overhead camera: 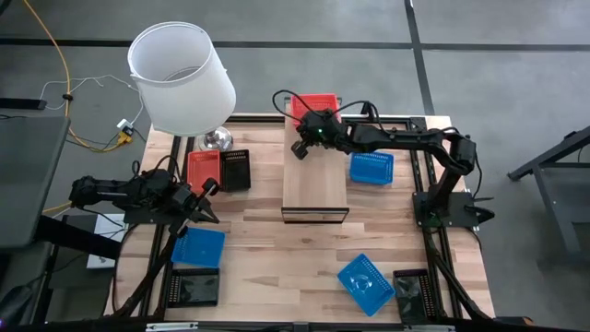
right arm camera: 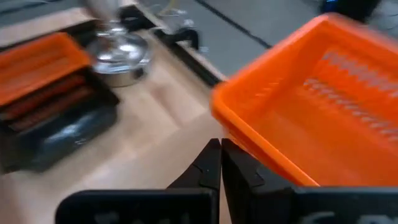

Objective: Stack baskets on shelf by color
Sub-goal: Stack the right orange bin on top of the orange bin on the shelf, then stack the orange bin on top of the orange bin on the shelf

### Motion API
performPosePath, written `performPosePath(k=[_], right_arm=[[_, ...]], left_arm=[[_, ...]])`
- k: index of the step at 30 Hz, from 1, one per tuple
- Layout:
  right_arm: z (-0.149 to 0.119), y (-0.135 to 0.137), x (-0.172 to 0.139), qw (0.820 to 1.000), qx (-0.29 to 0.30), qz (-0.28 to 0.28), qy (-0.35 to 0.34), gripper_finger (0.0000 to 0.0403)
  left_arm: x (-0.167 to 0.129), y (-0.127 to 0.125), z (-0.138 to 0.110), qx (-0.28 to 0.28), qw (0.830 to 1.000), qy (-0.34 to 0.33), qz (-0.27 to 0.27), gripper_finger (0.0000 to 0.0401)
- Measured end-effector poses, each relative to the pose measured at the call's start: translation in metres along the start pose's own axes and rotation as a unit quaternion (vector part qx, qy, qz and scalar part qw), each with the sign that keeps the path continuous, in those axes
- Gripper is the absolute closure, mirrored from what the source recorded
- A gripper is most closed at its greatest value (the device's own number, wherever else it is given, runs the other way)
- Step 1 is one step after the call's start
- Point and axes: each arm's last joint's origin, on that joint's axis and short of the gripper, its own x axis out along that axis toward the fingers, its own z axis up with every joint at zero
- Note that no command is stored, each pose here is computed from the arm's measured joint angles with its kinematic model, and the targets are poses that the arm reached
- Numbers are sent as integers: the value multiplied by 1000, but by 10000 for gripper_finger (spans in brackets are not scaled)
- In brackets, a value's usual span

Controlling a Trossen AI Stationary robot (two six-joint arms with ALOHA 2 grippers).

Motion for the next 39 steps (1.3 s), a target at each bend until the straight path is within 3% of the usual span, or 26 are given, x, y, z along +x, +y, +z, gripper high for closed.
performPosePath(k=[4,8,16,20,24,27,33,39], right_arm=[[5,17,-21,997,-31,65,-2,403],[3,34,-60,991,-86,93,32,403],[-17,58,-130,983,-154,47,85,403],[-53,51,-152,987,-141,47,64,403],[-97,31,-172,993,-104,60,7,403],[-114,17,-185,991,-71,82,-75,403],[-137,5,-198,956,-49,160,-240,403],[-173,-2,-191,928,-50,175,-324,403]], left_arm=[[0,0,0,0,1000,0,0,400],[0,0,0,0,1000,0,0,400],[0,0,0,0,1000,0,0,400],[0,0,0,0,1000,0,0,400],[0,0,0,0,1000,0,0,400],[0,0,0,0,1000,0,0,400],[0,0,0,0,1000,0,0,400],[0,0,0,0,1000,0,0,400]])
